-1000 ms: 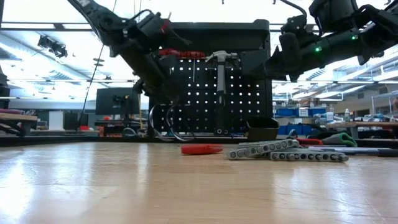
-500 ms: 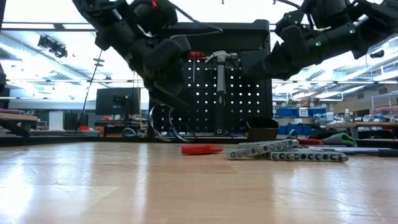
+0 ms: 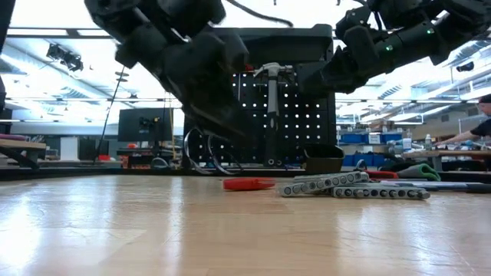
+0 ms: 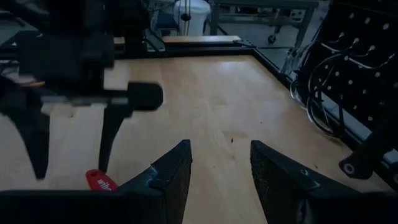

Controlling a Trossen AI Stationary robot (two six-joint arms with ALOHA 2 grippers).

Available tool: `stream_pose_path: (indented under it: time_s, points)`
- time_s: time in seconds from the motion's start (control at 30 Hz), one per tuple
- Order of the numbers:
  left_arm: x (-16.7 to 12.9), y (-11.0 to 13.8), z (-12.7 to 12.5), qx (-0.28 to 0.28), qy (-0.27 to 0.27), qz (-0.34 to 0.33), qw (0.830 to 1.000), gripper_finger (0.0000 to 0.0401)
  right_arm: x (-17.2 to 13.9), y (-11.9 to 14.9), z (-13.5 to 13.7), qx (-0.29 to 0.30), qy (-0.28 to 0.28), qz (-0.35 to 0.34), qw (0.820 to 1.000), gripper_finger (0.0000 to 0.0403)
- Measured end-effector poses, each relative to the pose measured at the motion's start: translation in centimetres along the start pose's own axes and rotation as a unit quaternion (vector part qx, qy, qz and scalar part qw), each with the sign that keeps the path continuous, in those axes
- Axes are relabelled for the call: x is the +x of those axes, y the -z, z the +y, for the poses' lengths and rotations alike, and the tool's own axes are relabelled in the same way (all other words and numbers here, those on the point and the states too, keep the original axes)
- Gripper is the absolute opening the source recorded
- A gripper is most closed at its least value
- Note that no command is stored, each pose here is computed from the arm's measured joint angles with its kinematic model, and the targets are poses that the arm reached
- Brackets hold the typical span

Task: Hang tools onto peg board
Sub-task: Hang the allen wrench onto the peg board

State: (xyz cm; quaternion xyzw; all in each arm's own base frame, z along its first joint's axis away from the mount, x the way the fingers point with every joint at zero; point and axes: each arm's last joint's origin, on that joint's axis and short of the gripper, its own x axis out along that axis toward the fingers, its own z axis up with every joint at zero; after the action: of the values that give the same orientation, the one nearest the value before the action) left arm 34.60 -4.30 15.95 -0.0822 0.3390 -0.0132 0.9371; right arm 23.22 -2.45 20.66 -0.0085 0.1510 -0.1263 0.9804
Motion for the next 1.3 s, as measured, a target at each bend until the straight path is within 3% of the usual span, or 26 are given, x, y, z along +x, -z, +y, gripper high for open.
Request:
stream_pose_path:
  time_s: [0.13, 0.4, 0.57, 0.87, 1.03, 1.3]
  points:
    - [1.1, 0.6, -0.1, 0.002, -0.012, 0.047, 0.999, 0.024, 0.0, -0.1, 0.0, -0.003, -0.001, 0.002, 1.0, 0.0172]
    - [0.9, 1.4, 0.7, 0.036, -0.126, 0.109, 0.985, 0.0228, 0.0, 0.0, 0.0, -0.01, -0.001, 0.011, 1.0, 0.0172]
    - [1.2, 1.2, 0.4, 0.031, -0.087, 0.098, 0.991, 0.0228, 0.0, 0.0, 0.0, -0.009, -0.001, 0.009, 1.0, 0.0172]
    - [1.2, 1.3, 0.5, 0.032, -0.096, 0.1, 0.99, 0.0228, 0.0, 0.1, 0.0, -0.01, -0.001, 0.012, 1.0, 0.0172]
    - [1.2, 1.2, 0.2, 0.028, -0.038, 0.106, 0.993, 0.0228, 0.0, 0.1, 0.0, -0.01, -0.001, 0.012, 1.0, 0.0172]
    - [1.3, 1.4, 0.2, 0.049, -0.039, 0.113, 0.992, 0.0227, 0.0, 0.0, 0.0, -0.009, -0.001, 0.009, 1.0, 0.0172]
